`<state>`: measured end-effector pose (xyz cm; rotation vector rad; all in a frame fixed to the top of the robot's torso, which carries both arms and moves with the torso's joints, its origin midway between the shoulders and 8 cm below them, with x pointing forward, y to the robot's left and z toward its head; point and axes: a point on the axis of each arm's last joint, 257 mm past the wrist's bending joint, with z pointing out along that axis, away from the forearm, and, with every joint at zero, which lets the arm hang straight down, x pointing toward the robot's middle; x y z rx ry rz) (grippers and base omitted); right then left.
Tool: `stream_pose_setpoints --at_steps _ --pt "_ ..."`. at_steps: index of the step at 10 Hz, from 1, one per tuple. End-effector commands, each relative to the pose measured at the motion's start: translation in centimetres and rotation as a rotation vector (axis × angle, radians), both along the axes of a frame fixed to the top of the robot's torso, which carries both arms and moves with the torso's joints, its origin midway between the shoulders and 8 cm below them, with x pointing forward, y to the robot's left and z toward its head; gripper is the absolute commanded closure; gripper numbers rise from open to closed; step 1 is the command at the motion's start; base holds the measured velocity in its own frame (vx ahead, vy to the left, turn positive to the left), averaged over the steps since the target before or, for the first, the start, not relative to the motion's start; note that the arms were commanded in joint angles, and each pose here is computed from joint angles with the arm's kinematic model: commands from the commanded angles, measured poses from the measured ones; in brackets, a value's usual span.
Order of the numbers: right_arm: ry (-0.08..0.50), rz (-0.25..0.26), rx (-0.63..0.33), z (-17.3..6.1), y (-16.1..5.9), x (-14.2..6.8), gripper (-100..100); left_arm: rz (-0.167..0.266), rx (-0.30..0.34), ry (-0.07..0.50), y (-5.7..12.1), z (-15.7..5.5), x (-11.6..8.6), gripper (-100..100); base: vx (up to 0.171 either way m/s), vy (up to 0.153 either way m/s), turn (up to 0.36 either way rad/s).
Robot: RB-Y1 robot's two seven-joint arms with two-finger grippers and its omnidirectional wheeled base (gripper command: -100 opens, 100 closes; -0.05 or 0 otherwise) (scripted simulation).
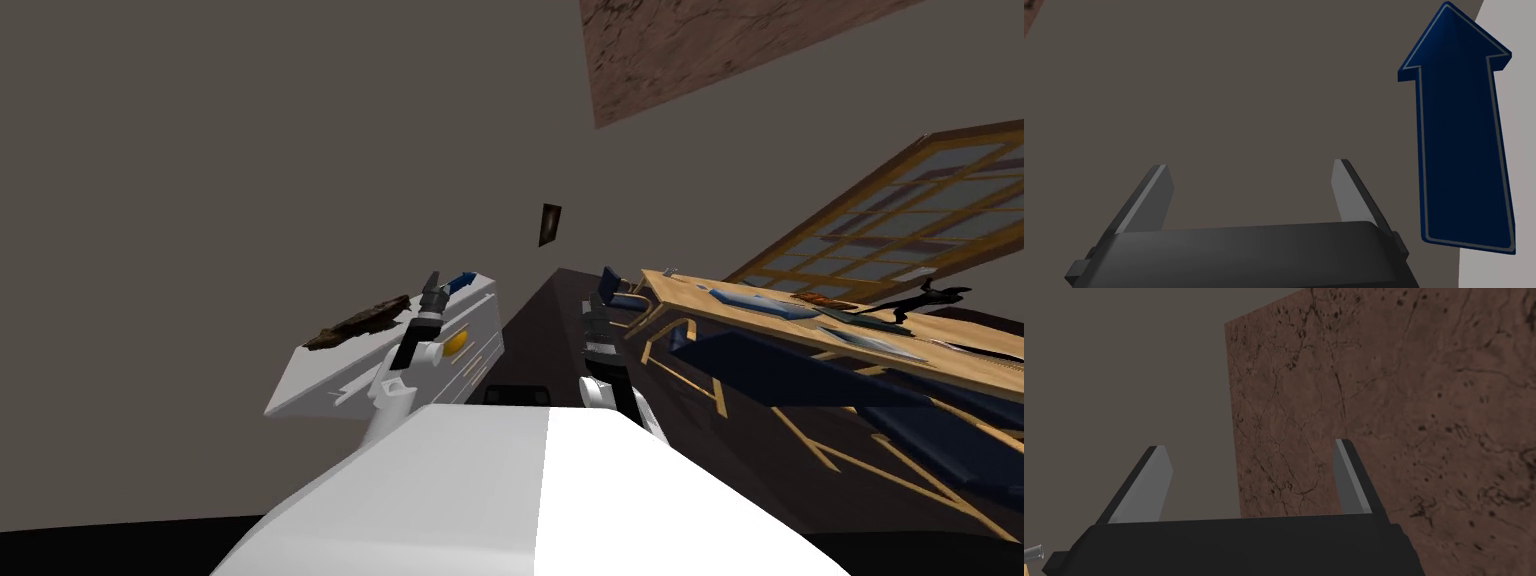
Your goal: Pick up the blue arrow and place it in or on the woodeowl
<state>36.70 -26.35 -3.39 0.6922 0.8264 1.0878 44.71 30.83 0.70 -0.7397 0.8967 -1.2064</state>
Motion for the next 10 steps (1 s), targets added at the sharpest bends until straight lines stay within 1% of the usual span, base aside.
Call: stream_pose_setpoints --at_steps 1,2,3,4,5,7,8,10 --pt "0.0 0.0 0.0 0.0 0.0 0.0 0 0.003 -0.007 0.037 0.4 -0.6 1.3 -100 -0.023 -0.088 0.086" --pt "0.0 0.0 0.0 0.0 0.0 0.0 0 0.007 -0.008 0.07 1.4 -1.2 2.7 -100 -0.026 -0.102 0.156" --pt "0.0 0.0 0.0 0.0 0.0 0.0 0 0.007 -0.012 0.077 1.3 -1.0 3.2 -100 -0.017 -0.096 0.094" --pt "0.0 0.0 0.0 0.0 0.0 0.0 0 0.009 -0.013 0.086 1.3 -1.2 3.3 -100 -0.005 -0.04 -0.012" --pt "0.0 0.0 0.0 0.0 0.0 0.0 0 0.017 -0.017 0.123 2.4 -1.7 4.9 -100 -0.014 -0.058 0.157" --pt "0.0 0.0 0.0 0.0 0.0 0.0 0 0.02 -0.021 0.138 2.4 -1.8 5.3 -100 -0.013 -0.059 0.048" --pt "0.0 0.0 0.0 0.0 0.0 0.0 0 0.032 -0.026 0.174 3.7 -2.2 6.8 -100 -0.013 -0.068 0.132" --pt "0.0 0.0 0.0 0.0 0.0 0.0 0 0.035 -0.031 0.192 3.7 -2.2 7.3 -100 -0.009 -0.061 0.057"
